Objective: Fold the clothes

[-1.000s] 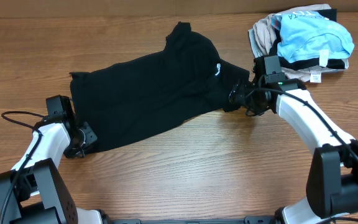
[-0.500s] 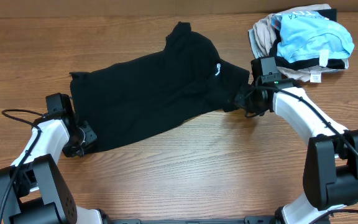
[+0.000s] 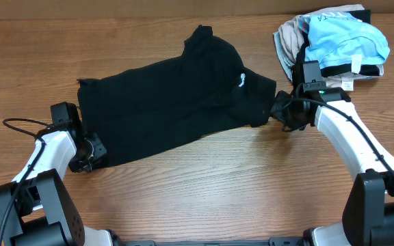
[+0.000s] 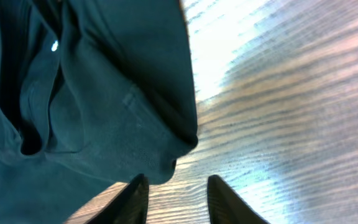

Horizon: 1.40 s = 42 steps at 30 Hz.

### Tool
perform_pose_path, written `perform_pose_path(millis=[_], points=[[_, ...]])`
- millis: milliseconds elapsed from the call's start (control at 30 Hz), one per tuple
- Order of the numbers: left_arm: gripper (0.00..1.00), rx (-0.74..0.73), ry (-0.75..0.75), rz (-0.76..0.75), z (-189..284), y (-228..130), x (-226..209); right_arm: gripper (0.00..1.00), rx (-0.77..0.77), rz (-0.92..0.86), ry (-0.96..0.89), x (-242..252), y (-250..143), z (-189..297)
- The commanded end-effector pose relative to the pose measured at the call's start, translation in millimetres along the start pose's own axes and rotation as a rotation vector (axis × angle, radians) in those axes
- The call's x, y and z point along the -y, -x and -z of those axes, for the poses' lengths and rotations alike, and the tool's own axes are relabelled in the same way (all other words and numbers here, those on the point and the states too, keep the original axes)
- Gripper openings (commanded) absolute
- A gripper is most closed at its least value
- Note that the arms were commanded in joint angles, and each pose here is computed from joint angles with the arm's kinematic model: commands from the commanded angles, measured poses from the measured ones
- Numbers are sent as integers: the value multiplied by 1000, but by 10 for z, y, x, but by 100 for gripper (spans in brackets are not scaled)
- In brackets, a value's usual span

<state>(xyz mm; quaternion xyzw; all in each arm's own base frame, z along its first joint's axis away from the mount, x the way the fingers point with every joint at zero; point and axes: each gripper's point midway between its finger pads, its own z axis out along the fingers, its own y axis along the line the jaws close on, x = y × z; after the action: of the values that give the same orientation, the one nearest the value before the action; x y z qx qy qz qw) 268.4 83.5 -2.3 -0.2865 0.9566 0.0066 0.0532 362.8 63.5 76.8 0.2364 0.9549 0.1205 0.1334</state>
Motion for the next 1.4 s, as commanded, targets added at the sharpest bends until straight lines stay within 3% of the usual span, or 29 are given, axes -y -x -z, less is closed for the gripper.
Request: perform_pose_path(millis=[0,167,333,400,500,567,800,1133,1367], points=[[4,-86,22,-29,-223,-213,-33,44,-21,2,-20,71,-50,-131],[4,-85,21,-28,-224,-210,-32,54,-55,-1,-6,53,-80,-306],[4,-84,21,-29,-224,-206,-31,54,-63,1,38,-30,-51,-452],[4,-84,21,-29,-224,-207,-31,44,-60,2,35,-25,-41,-458],[4,-84,21,-29,-224,-207,-31,10,-60,-1,28,-4,-46,-418],[4,-84,21,-30,-224,-208,-32,6,-57,-7,12,43,-45,-356],[4,-87,21,-54,-222,-213,-35,6,-98,31,-33,194,-250,80],[4,-92,19,-141,-221,-224,-39,7,-361,48,-171,482,-1008,306],[4,-90,19,-144,-222,-218,-38,35,-396,83,-153,432,-1179,228]])
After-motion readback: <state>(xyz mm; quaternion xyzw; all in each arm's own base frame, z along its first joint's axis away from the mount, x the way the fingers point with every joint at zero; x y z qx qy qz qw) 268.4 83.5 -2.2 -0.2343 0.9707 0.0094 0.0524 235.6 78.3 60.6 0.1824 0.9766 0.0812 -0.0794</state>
